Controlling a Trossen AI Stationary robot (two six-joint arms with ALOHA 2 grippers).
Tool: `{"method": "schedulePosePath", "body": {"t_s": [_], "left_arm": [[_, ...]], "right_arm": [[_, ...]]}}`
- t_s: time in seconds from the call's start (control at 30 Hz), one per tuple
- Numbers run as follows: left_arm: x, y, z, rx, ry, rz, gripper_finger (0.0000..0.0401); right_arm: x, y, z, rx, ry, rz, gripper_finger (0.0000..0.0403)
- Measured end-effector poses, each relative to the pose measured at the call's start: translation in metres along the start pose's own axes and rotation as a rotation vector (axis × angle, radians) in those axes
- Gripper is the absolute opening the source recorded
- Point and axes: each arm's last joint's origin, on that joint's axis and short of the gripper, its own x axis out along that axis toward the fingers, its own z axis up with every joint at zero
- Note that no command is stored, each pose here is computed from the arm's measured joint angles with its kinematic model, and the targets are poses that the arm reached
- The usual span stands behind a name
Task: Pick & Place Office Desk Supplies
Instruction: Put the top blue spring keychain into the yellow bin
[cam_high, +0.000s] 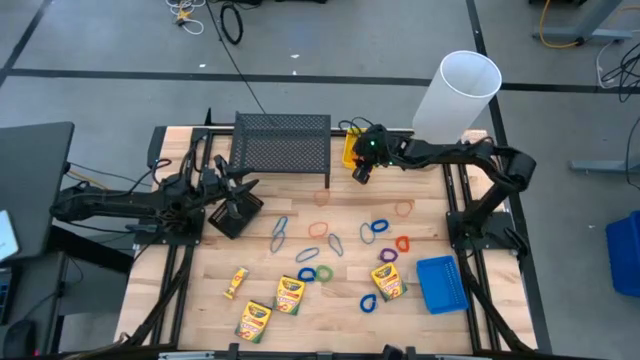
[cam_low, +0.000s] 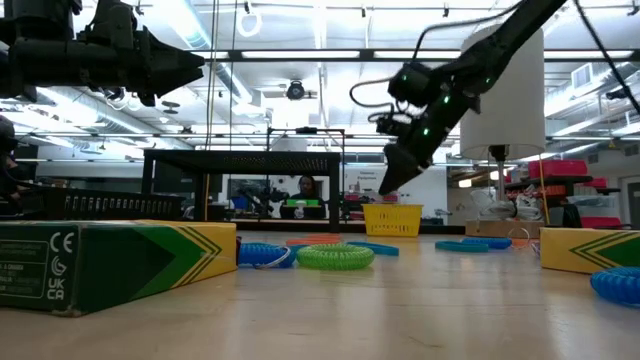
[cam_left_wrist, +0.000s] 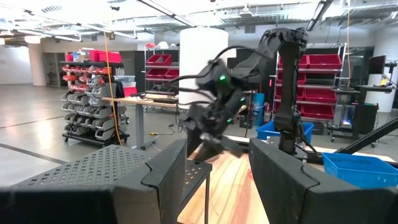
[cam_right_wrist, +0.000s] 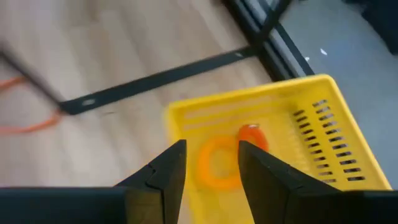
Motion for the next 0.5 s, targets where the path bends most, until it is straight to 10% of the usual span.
{"method": "schedulePosePath", "body": {"t_s": [0.5], "left_arm": [[0.0,0.0,-0.002,0.005,0.017,0.0,0.0181]], "right_arm": [[-0.037,0.08,-0.017,-0.201,0.228,0.195,0.0149]]}}
